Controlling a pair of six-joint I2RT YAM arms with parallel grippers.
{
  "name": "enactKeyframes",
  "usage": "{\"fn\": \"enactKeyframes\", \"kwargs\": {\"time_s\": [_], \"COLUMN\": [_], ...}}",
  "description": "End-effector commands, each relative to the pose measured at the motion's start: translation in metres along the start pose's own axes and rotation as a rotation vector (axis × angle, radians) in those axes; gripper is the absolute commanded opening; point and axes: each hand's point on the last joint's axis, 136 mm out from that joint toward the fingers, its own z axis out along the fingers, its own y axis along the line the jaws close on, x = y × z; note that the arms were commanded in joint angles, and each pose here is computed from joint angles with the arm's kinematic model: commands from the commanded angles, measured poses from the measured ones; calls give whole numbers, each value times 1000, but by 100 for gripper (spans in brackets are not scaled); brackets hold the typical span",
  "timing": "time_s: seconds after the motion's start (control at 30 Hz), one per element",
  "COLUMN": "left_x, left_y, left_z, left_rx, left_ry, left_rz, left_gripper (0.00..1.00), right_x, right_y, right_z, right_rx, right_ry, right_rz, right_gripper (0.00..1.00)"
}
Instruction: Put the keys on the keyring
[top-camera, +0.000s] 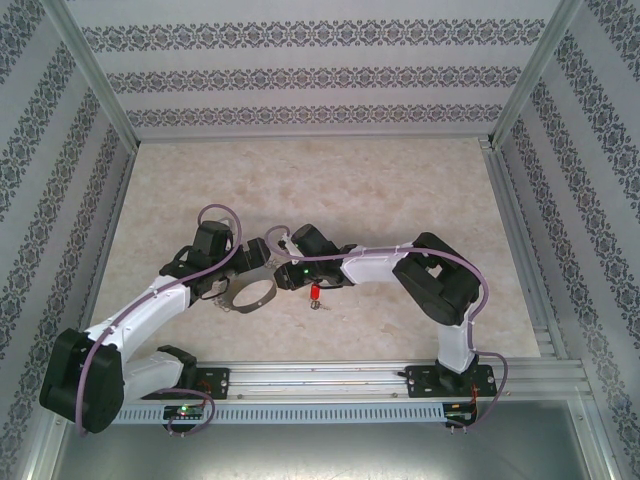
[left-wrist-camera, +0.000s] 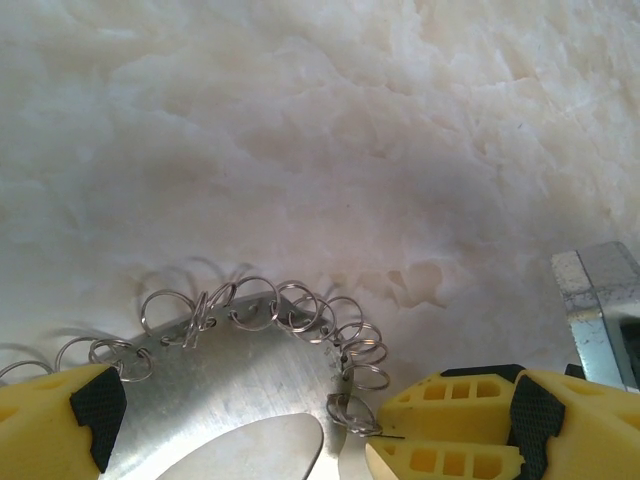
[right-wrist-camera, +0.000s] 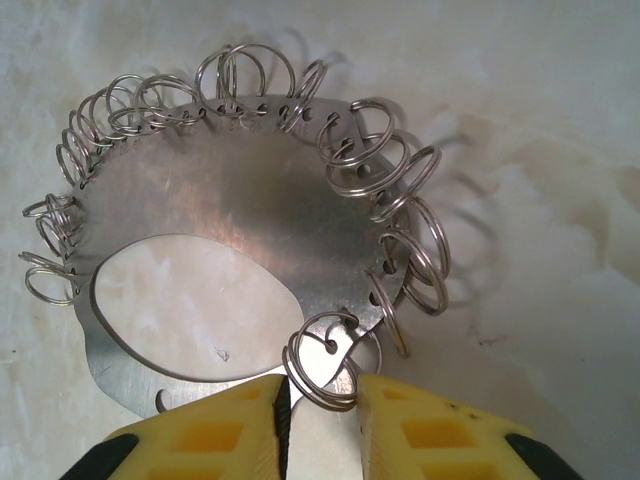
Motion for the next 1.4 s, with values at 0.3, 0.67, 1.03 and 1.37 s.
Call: {"fn": "enactKeyframes", "kwargs": {"time_s": [0.3,0.67,1.03,1.37], "left_x": [-8,-8,-1,40], "left_y": [-5,-6,-7,-15], "left_z": [1,-2,-6,-8], "left_rx": [32,40,55,141], "left_ry": [-21,-23,-3,153], "left_rz": [-28,-38,-30,-3], "left_gripper": [100,100,100,94], "right_x": [0,-2,-16,-9], "right_y": [8,7,9,10], "right_z": [4,1,-10,-51], "right_rx": [4,67,93,106], "right_ry": [11,21,-26,-95], "right_rz": [-55,-125,-123,-106], "right_gripper": [34,40,36,50]}}
